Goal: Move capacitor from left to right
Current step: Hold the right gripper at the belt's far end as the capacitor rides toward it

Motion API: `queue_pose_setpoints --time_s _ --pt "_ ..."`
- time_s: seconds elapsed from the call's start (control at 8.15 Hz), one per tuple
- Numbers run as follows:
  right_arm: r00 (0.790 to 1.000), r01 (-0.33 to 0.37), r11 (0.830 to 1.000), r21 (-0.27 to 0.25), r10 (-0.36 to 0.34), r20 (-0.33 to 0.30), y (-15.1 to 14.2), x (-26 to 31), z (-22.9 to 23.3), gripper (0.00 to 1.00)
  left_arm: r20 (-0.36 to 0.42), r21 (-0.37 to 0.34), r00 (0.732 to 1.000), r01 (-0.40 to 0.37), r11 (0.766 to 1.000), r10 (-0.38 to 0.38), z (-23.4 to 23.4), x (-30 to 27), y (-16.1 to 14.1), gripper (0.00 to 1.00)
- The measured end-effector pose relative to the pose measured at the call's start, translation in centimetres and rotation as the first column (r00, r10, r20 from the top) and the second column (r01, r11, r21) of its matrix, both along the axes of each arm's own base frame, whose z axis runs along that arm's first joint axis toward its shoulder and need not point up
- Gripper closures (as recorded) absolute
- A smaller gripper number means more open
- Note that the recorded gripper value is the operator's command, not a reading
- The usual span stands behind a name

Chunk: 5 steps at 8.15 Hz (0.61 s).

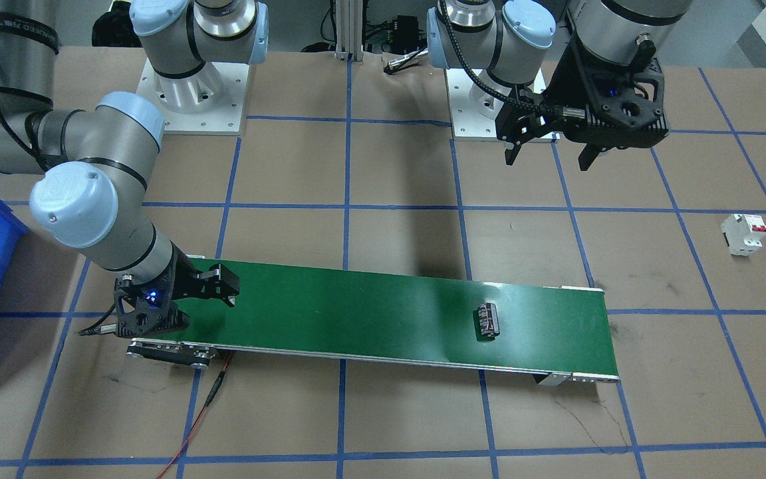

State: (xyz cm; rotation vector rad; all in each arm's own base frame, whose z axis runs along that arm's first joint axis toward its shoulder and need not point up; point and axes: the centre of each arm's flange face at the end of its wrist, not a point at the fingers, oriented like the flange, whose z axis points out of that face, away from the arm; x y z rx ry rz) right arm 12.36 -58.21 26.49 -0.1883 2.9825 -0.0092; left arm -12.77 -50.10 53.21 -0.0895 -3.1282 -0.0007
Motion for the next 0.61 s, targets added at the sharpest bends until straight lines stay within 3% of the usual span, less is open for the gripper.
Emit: queue_pose_setpoints --time_s 0.37,0.61 --pt "0.997 0.005 1.0 0.0 -0.005 0.08 0.8 -1.17 -1.64 0.0 -0.05 0.002 0.999 -0.003 1.0 0.003 -0.21 -0.23 -0.36 0.0" --pt "0.992 0.044 0.998 0.036 -0.048 0.113 1.19 -1.1 -1.6 0.0 0.012 0.002 1.0 -0.003 1.0 0.003 -0.32 0.48 -0.42 0.0"
